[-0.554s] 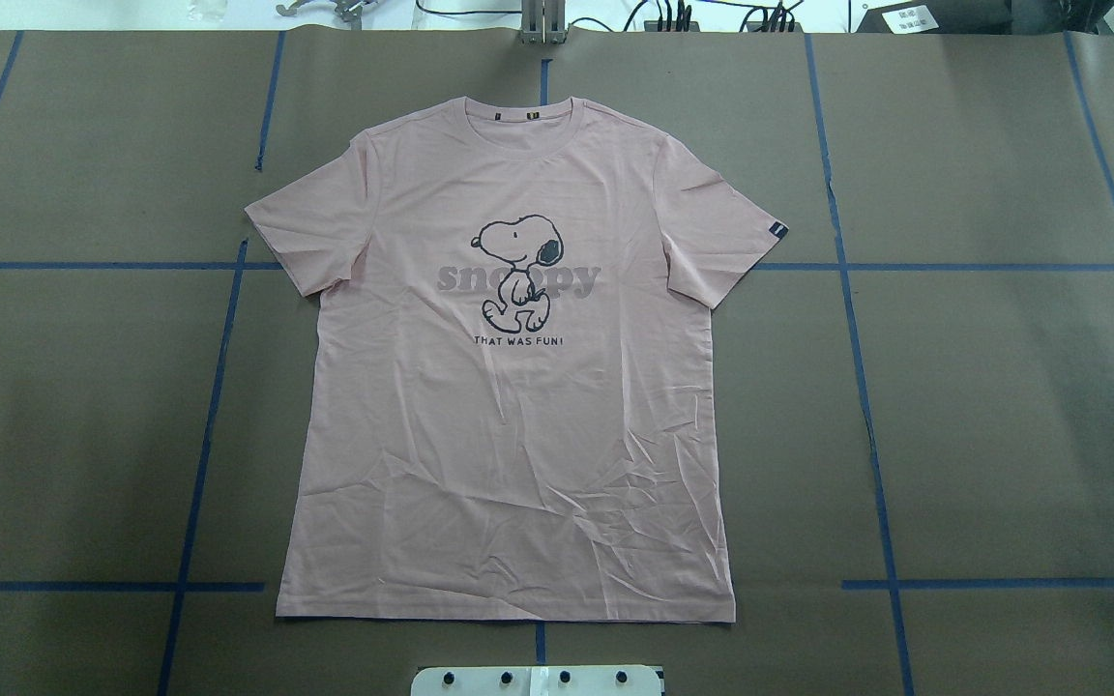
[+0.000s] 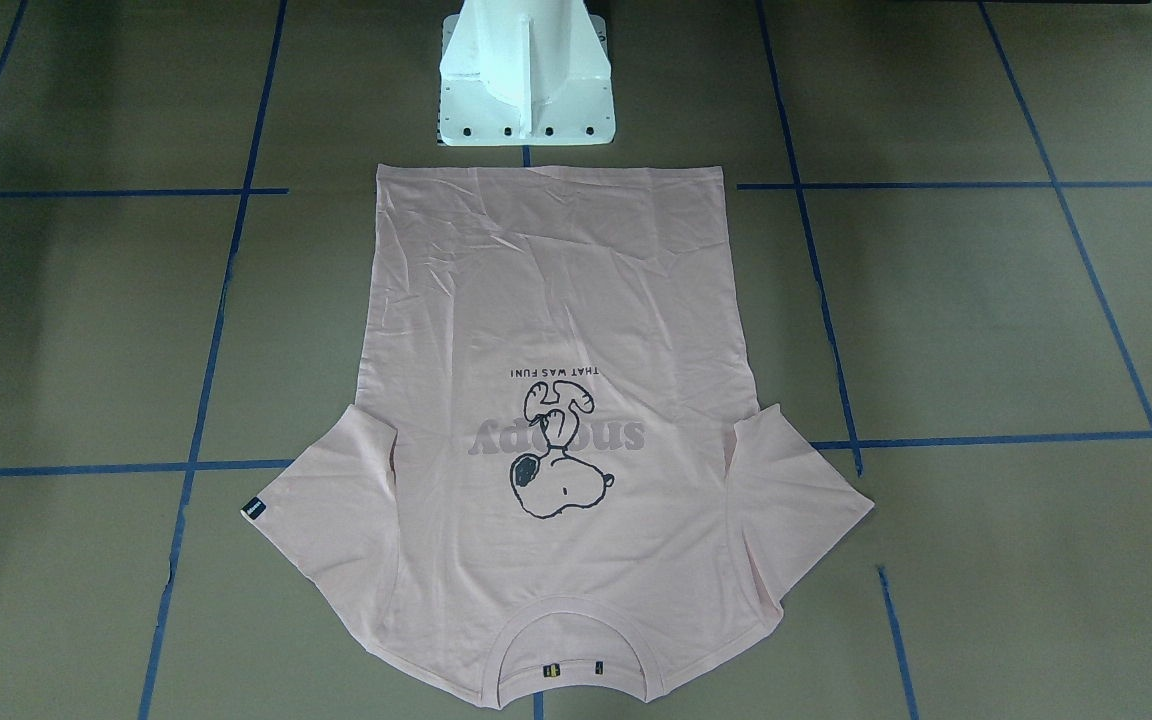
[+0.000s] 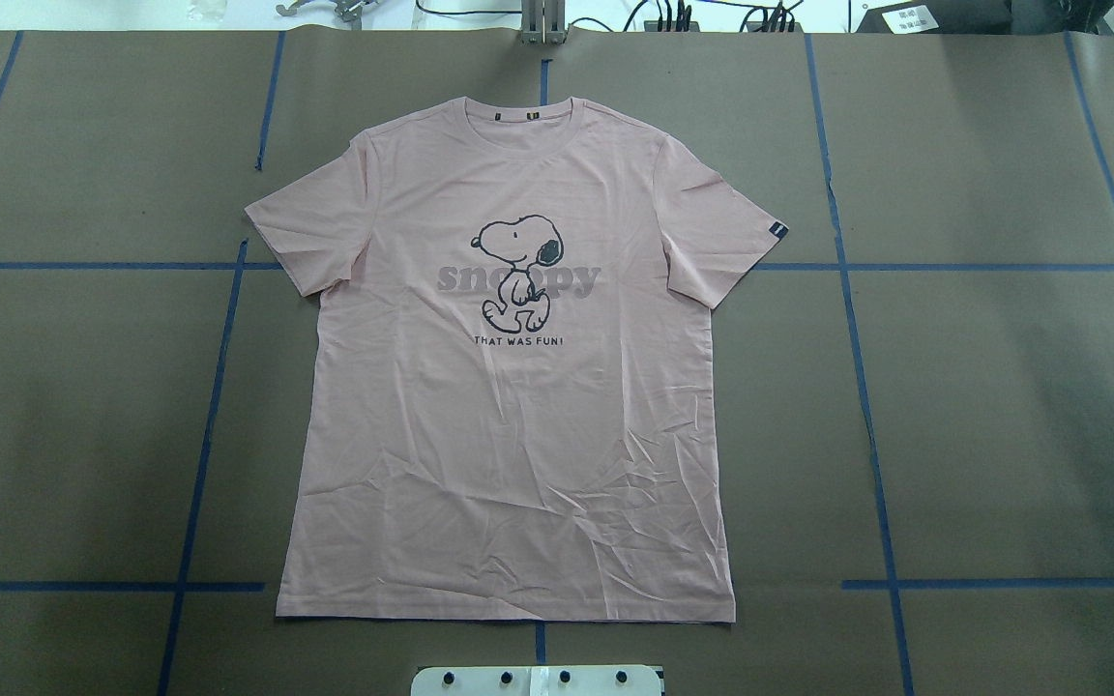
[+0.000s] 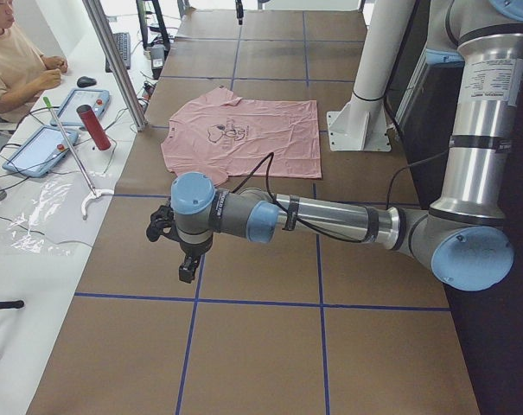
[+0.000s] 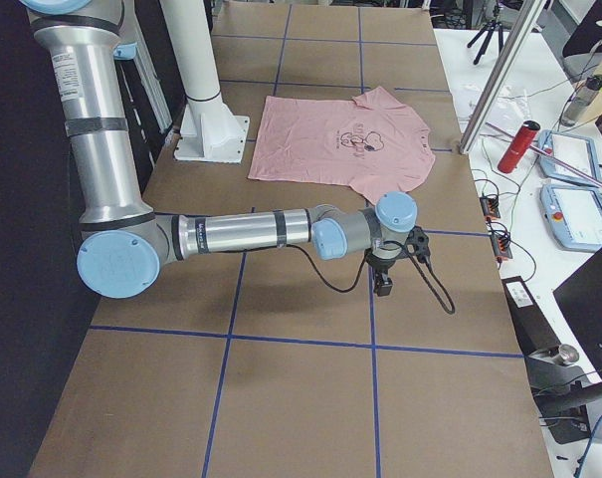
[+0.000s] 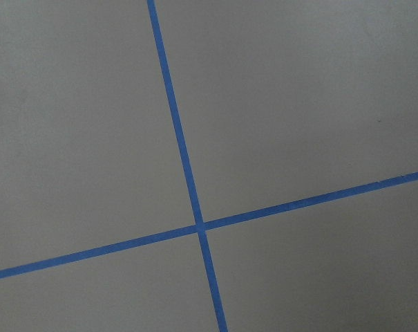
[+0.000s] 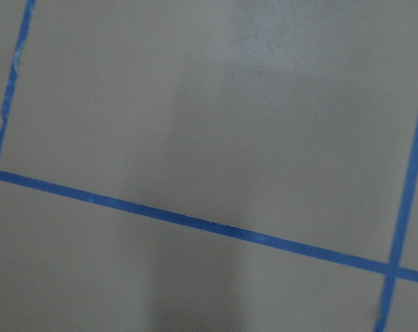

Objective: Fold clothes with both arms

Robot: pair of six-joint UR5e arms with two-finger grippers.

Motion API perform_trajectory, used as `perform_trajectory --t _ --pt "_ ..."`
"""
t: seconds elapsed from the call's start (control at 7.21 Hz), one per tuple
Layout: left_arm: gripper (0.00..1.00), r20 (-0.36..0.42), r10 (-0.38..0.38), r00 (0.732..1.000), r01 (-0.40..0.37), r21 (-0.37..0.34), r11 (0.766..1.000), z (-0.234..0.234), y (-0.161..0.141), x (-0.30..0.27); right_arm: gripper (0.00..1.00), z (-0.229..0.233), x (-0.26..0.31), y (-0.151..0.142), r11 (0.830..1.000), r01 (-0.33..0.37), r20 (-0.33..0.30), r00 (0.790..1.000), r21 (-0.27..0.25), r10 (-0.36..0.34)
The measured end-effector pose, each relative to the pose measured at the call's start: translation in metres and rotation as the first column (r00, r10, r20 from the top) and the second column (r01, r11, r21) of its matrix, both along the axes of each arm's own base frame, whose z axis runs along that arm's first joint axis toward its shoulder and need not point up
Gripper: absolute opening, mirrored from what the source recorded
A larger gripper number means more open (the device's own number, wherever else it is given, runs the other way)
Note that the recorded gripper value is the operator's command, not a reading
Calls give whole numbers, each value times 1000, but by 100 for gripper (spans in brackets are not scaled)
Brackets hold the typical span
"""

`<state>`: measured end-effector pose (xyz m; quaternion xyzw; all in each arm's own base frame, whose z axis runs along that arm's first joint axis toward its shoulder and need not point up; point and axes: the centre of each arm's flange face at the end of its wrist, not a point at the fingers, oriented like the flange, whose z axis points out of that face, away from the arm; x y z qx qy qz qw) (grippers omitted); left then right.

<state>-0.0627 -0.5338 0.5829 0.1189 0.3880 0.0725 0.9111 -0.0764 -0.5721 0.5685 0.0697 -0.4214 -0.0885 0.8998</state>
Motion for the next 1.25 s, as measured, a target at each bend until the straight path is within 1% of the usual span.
perform_trajectory --t 0.14,0.28,0.42,0.55,0.69,0.83,0.97,1.11,1.25 --pt "100 -3 0 1000 0 3 1000 -1 0 1 100 -19 -47 -5 999 -35 22 999 6 35" --pt "100 -7 1 1000 -1 18 1000 -3 1 1 99 -44 -100 -19 995 -102 33 994 -15 103" --pt "100 -24 6 1000 -5 41 999 -4 2 3 94 -77 -161 -42 982 -183 27 982 -44 185" --pt "100 -52 16 998 -12 70 997 -7 3 5 86 -113 -222 -65 959 -273 14 961 -76 275" --pt "100 -73 24 997 -17 103 995 -9 5 6 78 -145 -276 -79 921 -366 8 929 -132 370" --pt "100 -82 28 996 -18 125 992 -10 9 7 75 -162 -315 -83 877 -440 4 894 -193 449" --pt "100 -84 31 996 -18 141 990 -10 10 7 72 -165 -336 -80 850 -477 -2 872 -225 489" --pt "100 -86 32 996 -18 152 988 -10 10 7 72 -161 -345 -79 837 -492 -11 863 -240 504" --pt "100 -86 32 996 -18 156 988 -11 11 7 72 -155 -347 -77 830 -499 -23 860 -250 511"
